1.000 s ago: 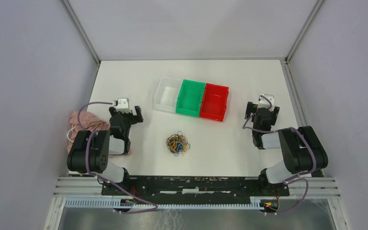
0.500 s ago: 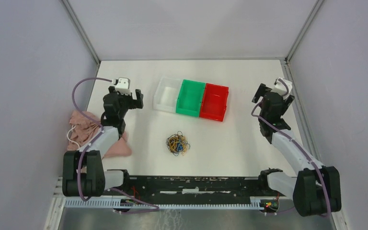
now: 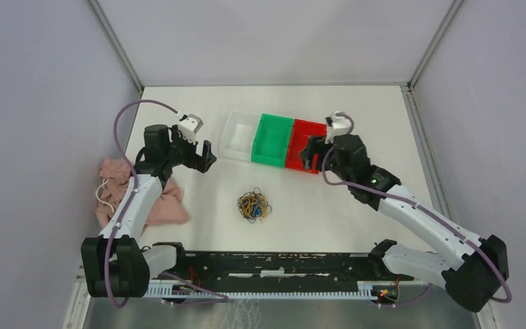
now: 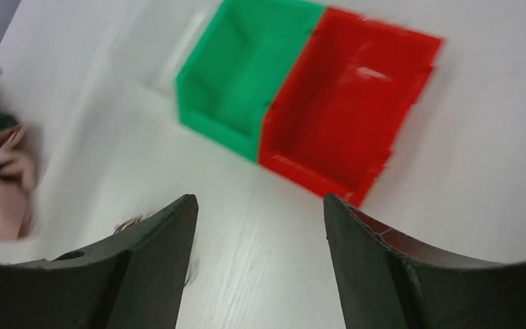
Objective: Untangle the cables
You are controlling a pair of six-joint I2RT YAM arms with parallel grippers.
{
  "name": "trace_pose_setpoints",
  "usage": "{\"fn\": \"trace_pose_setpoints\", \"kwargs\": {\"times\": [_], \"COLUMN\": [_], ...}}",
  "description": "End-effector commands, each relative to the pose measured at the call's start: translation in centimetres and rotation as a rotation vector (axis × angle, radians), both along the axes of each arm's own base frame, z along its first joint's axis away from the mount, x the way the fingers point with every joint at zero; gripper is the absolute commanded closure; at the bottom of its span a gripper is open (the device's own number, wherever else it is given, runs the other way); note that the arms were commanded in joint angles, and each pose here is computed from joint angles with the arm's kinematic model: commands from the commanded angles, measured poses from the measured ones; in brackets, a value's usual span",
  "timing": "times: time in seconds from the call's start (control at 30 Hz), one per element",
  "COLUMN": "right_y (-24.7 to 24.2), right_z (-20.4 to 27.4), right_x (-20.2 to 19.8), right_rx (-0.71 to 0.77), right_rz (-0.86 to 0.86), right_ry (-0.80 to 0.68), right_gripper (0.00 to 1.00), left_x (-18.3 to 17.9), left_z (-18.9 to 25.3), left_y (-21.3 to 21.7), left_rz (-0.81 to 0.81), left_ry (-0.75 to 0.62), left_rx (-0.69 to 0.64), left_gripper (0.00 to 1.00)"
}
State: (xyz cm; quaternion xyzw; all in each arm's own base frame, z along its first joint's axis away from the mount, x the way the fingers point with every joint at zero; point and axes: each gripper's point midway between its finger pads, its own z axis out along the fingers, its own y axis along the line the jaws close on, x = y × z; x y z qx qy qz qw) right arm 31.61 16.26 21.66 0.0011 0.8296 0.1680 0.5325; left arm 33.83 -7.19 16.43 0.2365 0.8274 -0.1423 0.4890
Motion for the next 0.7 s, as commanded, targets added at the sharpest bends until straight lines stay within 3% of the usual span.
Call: {"fn": "trace_pose_setpoints", "kwargs": {"times": [0.0, 0.13, 0.27, 0.67], "right_y": [8.8, 16.2, 20.4, 23.0], "right_z": [-0.1, -1.2, -3.6, -8.3], "right_x": [-4.8, -9.2, -11.2, -9.4], "right_rx": [-0.037, -0.076, -0.136, -0.301], "right_rz": [0.286, 0.51, 0.607, 0.579], "right_ry": [0.038, 0.081, 0.132, 0.181], "right_gripper": [0.26, 0.31, 0.39, 0.62], "left_x": [-2.6, -3.8, -4.4, -5.3], "left_z": [0.1, -0.2, -0.2, 0.3], "left_y": [-1.5, -1.8, -1.8, -2.4], "left_rz": [-0.133, -0.173, -0.187, -0.235], "left_ry": [0.057, 0.096, 0.099, 0.1], "left_rx": [-0.007, 0.0, 0.007, -0.005], "left_gripper": [0.01, 0.01, 0.01, 0.01]}}
